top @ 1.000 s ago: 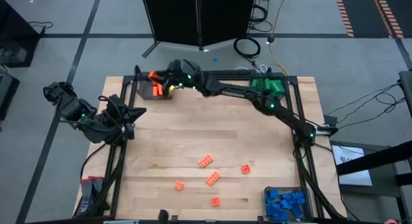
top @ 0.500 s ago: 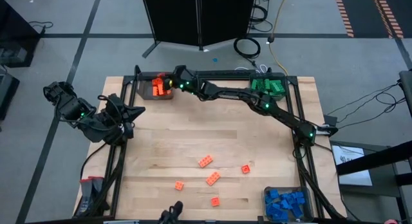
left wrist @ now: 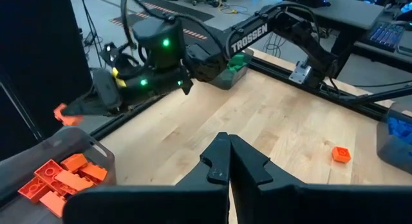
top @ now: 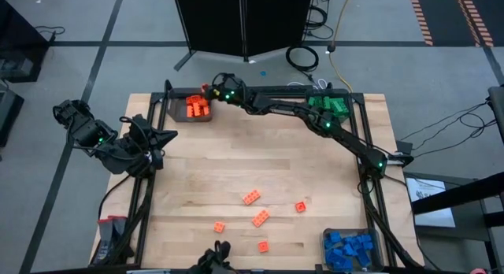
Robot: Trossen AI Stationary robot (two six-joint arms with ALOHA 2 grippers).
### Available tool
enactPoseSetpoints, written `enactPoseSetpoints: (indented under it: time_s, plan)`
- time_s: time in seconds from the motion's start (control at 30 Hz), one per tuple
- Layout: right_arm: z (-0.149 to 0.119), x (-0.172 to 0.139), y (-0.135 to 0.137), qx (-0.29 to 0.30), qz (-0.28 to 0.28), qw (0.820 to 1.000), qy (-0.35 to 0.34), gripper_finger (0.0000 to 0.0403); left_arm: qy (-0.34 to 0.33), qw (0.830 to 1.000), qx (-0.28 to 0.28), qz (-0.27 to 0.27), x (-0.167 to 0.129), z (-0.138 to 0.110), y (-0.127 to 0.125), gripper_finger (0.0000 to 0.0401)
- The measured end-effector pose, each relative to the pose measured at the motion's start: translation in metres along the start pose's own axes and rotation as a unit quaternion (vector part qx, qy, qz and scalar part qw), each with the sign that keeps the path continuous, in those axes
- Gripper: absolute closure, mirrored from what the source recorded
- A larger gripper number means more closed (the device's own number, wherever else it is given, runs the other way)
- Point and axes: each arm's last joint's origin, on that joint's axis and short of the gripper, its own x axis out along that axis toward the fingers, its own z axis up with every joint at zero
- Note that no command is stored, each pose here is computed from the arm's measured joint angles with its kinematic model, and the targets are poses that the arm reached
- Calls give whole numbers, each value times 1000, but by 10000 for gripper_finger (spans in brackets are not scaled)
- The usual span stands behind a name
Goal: Sort blocks
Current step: Put the orange game piece into the top left black bin
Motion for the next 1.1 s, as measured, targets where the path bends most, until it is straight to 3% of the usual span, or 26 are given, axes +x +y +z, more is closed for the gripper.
enactPoseSetpoints:
  time_s: [0.4, 0.77, 0.97, 1.1]
  plan:
    - [-26, 6, -14, 36, -12, 998, 41, 298, 0, 1000, -3, 0, 0, 0, 0, 401]
    - [-24, 6, -15, 39, -6, 998, 42, 298, 2, 1000, -4, -2, 0, 0, 0, 401]
    - [-23, 6, -15, 41, -6, 998, 41, 198, 2, 1000, -3, -1, 0, 0, 0, 401]
    - [-23, 6, -15, 39, -5, 998, 40, 173, 2, 1000, -2, -1, 0, 0, 0, 401]
